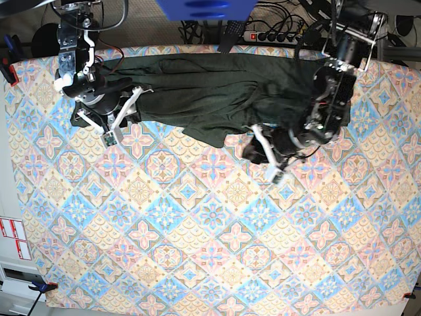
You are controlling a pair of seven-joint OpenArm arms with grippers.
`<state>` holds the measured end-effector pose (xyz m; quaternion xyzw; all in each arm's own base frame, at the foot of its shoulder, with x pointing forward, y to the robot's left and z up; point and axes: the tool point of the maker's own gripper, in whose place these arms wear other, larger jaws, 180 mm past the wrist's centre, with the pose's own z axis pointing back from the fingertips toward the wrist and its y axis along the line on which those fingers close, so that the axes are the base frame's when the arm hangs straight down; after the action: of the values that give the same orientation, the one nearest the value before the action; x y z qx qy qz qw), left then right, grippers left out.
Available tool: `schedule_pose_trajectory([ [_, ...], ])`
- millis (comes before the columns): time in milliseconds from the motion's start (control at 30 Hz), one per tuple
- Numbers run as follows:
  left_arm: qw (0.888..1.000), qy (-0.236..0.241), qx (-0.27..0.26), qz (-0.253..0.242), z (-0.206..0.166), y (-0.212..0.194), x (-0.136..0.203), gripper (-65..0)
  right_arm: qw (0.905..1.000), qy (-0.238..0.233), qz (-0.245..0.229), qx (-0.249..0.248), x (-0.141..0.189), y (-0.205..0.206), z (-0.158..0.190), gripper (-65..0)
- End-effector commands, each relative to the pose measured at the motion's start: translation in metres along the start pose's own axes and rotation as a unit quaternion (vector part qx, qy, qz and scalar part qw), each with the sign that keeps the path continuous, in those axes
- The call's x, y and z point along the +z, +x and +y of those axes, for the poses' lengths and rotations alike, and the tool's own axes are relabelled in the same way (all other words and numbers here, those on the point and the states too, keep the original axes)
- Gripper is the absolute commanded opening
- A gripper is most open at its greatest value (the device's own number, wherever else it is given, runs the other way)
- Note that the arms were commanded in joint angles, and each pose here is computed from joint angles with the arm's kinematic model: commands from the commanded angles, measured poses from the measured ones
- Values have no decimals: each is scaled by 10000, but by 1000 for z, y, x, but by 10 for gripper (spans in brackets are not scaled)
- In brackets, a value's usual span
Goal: Fold the T-shirt properly
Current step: 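Fold the held hem portion up toward the collar with the left gripper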
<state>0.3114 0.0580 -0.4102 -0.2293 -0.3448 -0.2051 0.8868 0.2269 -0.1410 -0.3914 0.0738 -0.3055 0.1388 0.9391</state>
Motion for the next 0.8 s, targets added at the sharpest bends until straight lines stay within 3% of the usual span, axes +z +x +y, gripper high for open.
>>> schedule_pose_trajectory([
  [0,9996,-125,-215,-138,-9,18,-7,-352,9999,5,-167,33,3,9,-1,-454],
  [100,9984,-346,-453,-1,-27,16,-17,-240,9999,11,-155,26,3,8,0,-454],
  [233,9972,-548,-511,-53,-47,24,-28,-236,9999,12,-140,24,3,7,0,-454],
  [567,9980,-575,-152,211,-48,12,-52,-236,9999,12,-124,24,3,6,0,-454],
  [767,9961,-775,-291,298,-68,8,-59,-236,9999,12,-124,24,3,6,0,-454],
])
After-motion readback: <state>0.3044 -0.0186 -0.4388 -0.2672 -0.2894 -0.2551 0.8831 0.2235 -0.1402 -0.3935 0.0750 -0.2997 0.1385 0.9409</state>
